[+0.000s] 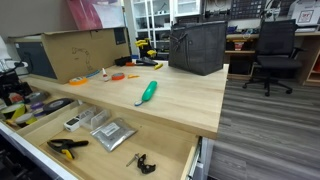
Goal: Pick the blue masking tape and put in into the upper open drawer to the left
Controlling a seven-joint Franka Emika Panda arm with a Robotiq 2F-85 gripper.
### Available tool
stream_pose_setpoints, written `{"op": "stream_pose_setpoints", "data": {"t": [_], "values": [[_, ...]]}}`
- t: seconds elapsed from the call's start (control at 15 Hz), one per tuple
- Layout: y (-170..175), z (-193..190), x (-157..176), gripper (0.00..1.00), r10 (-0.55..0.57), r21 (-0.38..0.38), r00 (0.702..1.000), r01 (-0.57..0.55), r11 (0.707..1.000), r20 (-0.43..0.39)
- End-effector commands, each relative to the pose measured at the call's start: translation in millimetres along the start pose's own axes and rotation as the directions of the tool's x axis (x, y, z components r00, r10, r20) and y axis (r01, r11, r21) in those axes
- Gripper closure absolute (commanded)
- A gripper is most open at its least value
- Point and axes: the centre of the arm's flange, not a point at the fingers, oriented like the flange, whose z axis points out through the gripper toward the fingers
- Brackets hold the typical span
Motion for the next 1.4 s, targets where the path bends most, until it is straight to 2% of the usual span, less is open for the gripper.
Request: {"op": "stream_pose_setpoints", "data": {"t": [0.0,0.4,0.6,0.73,0.87,1.0,1.13,1.33], "values": [[50,-22,10,0.0,0.03,0.061,0.999,-0.029,0.998,-0.013],[110,-68,27,0.0,0.063,0.13,0.997,-0.058,0.99,-0.035],[120,-106,37,0.0,0.08,0.15,0.996,-0.072,0.986,-0.048],[123,-135,48,0.0,0.104,0.17,0.994,-0.099,0.98,-0.026],[127,-166,57,0.0,0.162,0.17,0.987,-0.156,0.973,-0.017],[135,-193,62,0.0,0.233,0.175,0.972,-0.229,0.958,-0.003],[146,-217,63,0.0,0.335,0.176,0.942,-0.334,0.926,0.024],[163,-246,63,0.0,0.434,0.176,0.901,-0.431,0.885,0.023]]}}
